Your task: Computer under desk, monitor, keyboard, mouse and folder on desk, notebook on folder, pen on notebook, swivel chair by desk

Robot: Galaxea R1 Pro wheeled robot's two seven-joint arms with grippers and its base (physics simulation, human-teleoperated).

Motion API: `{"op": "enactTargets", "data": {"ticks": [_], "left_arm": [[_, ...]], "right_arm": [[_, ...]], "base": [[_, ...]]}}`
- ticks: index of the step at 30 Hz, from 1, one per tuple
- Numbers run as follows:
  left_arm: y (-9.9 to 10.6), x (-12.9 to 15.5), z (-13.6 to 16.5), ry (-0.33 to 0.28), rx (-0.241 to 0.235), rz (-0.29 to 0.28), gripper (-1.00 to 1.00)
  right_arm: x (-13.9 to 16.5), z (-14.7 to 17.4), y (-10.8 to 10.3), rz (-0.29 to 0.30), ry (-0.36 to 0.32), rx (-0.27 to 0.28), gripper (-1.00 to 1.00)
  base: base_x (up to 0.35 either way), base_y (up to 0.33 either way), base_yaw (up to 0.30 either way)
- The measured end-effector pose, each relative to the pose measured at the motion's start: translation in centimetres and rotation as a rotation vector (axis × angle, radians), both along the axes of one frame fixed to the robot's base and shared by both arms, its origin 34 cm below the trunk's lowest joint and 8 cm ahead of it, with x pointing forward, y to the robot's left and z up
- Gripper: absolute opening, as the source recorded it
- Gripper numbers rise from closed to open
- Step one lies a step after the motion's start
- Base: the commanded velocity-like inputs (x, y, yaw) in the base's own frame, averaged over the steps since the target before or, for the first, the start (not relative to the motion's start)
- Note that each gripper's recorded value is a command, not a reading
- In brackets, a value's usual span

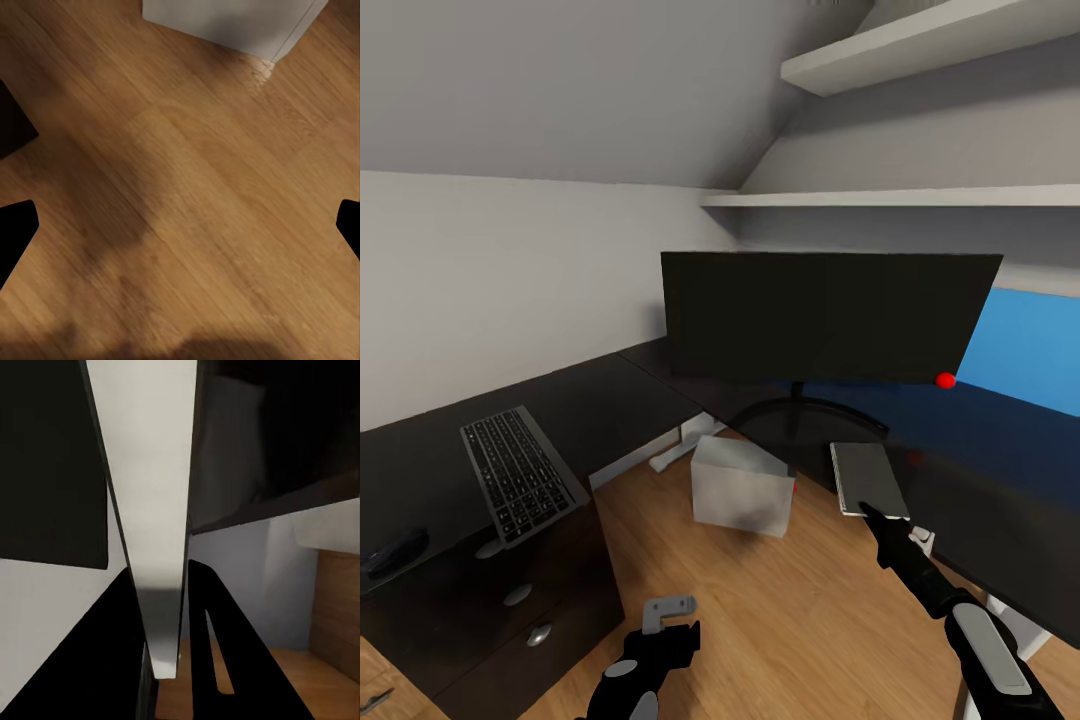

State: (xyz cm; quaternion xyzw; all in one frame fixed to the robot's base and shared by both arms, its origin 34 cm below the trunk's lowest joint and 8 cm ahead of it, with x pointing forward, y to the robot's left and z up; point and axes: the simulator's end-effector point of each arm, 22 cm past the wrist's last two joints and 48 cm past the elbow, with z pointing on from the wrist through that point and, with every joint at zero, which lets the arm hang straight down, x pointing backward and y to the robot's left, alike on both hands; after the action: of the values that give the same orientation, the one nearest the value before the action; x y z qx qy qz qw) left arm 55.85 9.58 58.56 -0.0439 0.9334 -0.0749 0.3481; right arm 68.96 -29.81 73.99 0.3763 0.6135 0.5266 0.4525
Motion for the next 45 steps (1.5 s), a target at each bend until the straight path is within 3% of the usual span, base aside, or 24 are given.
{"op": "enactTargets", "data": {"ticks": [12,18,25,33,45], "left_arm": [[0.0,0.3,2.3,0.001,-0.001,0.0,1.0],[-0.1,0.2,2.3,0.002,-0.003,-0.002,1.0],[-0.1,0.2,2.3,0.003,-0.004,-0.001,1.0],[0.0,0.2,2.3,0.003,-0.003,0.0,1.0],[0.1,-0.5,1.1,0.031,0.01,-0.002,1.0]], "right_arm": [[0.3,2.4,0.8,0.017,-0.001,-0.002,-1.0],[0.2,2.8,3.6,0.096,-0.009,-0.025,-1.0],[0.0,2.9,4.6,0.124,-0.01,-0.026,-1.0],[-0.1,2.8,5.5,0.144,-0.008,-0.029,-1.0],[-0.5,3.4,9.1,0.234,-0.026,-0.06,-1.0]], "base": [[0.0,0.0,0.0],[0.0,0.0,0.0],[0.0,0.0,0.019],[0.0,0.0,0.234],[0.0,0.0,0.277]]}}
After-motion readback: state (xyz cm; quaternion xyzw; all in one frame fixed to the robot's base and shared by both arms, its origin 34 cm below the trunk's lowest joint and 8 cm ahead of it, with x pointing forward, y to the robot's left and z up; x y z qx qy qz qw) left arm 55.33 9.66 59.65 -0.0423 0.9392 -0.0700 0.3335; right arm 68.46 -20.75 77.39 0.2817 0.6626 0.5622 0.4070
